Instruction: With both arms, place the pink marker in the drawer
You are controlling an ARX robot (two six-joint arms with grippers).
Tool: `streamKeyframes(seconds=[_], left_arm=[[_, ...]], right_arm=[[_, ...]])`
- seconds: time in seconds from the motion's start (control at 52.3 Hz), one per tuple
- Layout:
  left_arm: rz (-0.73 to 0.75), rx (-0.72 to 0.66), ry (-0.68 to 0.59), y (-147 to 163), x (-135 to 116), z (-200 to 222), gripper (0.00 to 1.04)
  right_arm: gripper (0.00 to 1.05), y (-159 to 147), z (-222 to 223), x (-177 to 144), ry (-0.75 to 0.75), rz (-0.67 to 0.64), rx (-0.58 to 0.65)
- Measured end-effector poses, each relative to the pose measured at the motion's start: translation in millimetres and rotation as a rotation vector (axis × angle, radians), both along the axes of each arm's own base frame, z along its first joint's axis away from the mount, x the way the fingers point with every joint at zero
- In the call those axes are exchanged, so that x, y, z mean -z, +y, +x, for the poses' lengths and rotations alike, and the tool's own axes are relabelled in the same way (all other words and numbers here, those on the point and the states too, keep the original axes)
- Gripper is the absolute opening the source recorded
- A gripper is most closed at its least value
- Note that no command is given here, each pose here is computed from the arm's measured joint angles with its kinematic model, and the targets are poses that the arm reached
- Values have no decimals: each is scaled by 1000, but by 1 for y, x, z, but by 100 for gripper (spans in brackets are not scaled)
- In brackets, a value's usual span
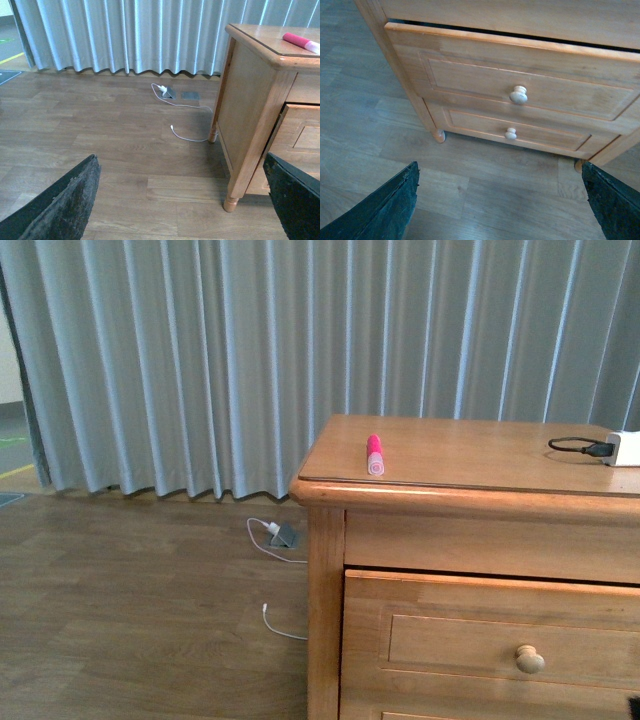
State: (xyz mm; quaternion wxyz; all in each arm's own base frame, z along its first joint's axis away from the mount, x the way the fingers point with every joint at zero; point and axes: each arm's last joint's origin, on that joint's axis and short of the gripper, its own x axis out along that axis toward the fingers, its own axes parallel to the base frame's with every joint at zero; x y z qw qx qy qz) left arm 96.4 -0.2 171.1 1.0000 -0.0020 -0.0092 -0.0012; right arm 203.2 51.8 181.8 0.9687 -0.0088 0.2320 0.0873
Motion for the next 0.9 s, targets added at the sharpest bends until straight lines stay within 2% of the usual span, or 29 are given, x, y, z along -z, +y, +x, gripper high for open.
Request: streamKeyframes(seconds=[0.134, 0.382, 0.899], left_arm=[[0, 0, 0, 0, 0, 0, 99], [0, 0, 0, 0, 0, 0, 99], [0, 0, 0, 0, 0, 0, 99]], right_arm=[[96, 22, 42, 5, 25, -18, 13], [96, 44, 92, 25, 36, -50, 46], [96, 35, 157, 76, 105, -95, 157]])
